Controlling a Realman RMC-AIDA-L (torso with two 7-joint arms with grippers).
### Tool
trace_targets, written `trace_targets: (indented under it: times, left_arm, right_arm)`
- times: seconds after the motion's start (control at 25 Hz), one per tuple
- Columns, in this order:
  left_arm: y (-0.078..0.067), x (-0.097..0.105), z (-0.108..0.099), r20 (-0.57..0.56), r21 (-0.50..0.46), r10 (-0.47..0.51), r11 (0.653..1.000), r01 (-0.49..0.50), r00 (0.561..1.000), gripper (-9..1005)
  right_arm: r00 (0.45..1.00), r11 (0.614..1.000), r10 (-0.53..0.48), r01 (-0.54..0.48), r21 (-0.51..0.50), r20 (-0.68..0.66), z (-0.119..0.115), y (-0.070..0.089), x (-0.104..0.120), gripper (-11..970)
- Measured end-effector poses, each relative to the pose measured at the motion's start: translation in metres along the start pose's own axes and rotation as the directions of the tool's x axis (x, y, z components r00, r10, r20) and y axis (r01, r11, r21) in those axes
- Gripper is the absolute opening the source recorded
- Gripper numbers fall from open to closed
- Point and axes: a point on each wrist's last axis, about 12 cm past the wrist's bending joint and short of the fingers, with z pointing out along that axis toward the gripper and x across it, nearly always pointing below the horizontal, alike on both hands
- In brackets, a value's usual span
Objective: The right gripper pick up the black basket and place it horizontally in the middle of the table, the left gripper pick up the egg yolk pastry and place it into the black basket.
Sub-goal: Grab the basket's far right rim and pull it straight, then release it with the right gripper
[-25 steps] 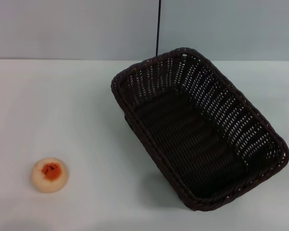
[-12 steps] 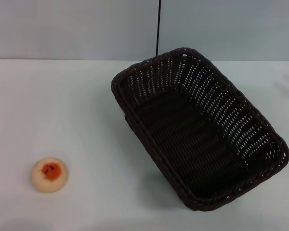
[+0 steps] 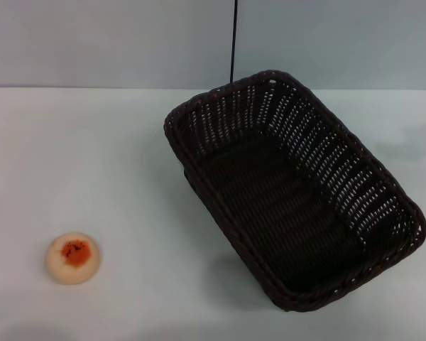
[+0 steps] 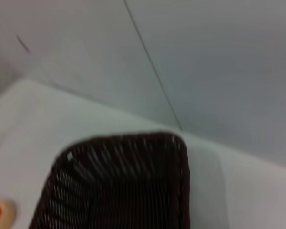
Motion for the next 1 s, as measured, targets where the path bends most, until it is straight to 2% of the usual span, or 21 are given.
trace_targets:
  times: [0.08,0.28,0.64,1.0]
  left_arm:
    - [0.0,0.001,0.0,-0.002,0.001,-0.002,1.0,0.002,1.0,802]
    - [-0.001,0.002,0.0,-0.007,0.0,-0.004,1.0,0.004,1.0,802]
    - [-0.002,0.003,0.002,-0.007,0.001,-0.012,1.0,0.012,1.0,801]
    - [-0.001,0.003,0.001,-0.011,-0.001,-0.023,1.0,0.023,1.0,801]
  right_arm:
    - [0.997,1.0,-0.006,0.006,0.008,-0.081,0.011,0.002,-0.005,743]
    - [0.984,1.0,-0.028,0.027,-0.011,-0.173,0.028,0.006,-0.006,754]
    - [0.967,0.998,-0.034,0.02,-0.057,-0.251,0.054,0.009,0.0,754]
    - [0.952,0.996,-0.001,-0.024,-0.081,-0.305,0.082,0.003,0.014,753]
